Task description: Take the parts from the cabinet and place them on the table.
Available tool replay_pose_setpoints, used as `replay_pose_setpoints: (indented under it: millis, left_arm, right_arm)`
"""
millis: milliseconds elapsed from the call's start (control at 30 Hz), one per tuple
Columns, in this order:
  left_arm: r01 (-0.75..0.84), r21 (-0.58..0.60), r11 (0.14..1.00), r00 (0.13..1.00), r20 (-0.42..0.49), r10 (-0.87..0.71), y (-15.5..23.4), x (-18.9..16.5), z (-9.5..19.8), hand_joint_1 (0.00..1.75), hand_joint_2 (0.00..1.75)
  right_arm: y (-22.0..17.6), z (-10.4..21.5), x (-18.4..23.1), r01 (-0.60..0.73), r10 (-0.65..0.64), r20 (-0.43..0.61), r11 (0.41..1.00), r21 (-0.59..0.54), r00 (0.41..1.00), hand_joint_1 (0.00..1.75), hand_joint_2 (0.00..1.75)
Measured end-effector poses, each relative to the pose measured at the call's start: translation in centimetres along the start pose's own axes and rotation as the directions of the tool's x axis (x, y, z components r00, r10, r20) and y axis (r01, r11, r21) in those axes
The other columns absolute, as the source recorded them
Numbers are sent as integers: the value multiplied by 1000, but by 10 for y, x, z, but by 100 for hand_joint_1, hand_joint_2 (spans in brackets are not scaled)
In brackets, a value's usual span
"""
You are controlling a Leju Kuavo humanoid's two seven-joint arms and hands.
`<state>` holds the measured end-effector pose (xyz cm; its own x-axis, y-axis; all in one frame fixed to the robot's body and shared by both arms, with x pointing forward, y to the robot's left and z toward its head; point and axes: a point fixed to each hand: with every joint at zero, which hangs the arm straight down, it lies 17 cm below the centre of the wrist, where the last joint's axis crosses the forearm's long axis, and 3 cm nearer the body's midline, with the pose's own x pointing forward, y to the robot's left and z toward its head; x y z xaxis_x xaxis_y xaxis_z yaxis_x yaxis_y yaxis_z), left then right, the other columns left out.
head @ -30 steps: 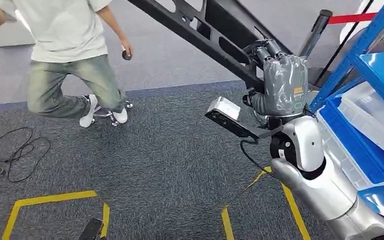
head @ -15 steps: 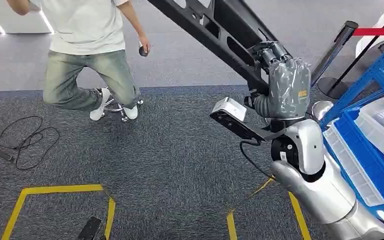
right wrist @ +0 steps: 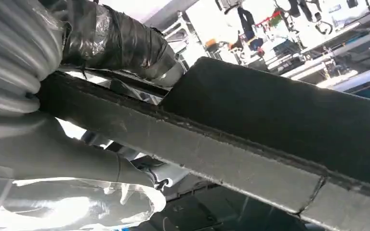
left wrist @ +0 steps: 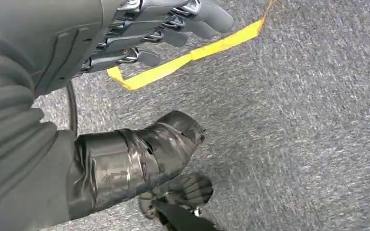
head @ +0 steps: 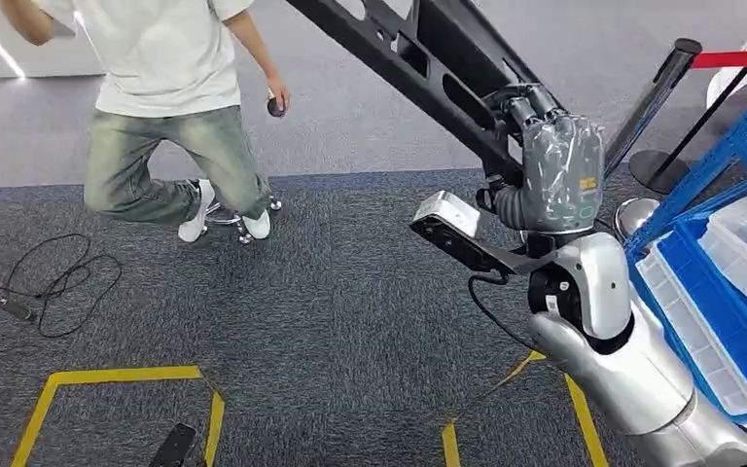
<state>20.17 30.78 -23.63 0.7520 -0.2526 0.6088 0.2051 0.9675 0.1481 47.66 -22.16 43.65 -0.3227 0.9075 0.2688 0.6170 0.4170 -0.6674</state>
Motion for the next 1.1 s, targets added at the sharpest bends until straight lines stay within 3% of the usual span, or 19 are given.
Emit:
replay_pose_setpoints:
  millis: [600, 867, 1100]
  left_arm:
    - [15, 9, 1000, 1000, -1, -15, 7, -1, 0, 0, 175]
    - [78, 124, 989, 996, -55, -72, 29, -5, -4, 0, 175]
    - [88, 129, 988, 995, -67, -80, 30, -8, -4, 0, 175]
  right_arm:
    - [7, 4, -3, -12, 12, -4, 999, 31, 1000, 175, 175]
    - [4, 2, -3, -6, 6, -7, 1000, 29, 1000, 175, 175]
    - [7, 3, -3, -13, 13, -7, 999, 41, 1000, 175, 175]
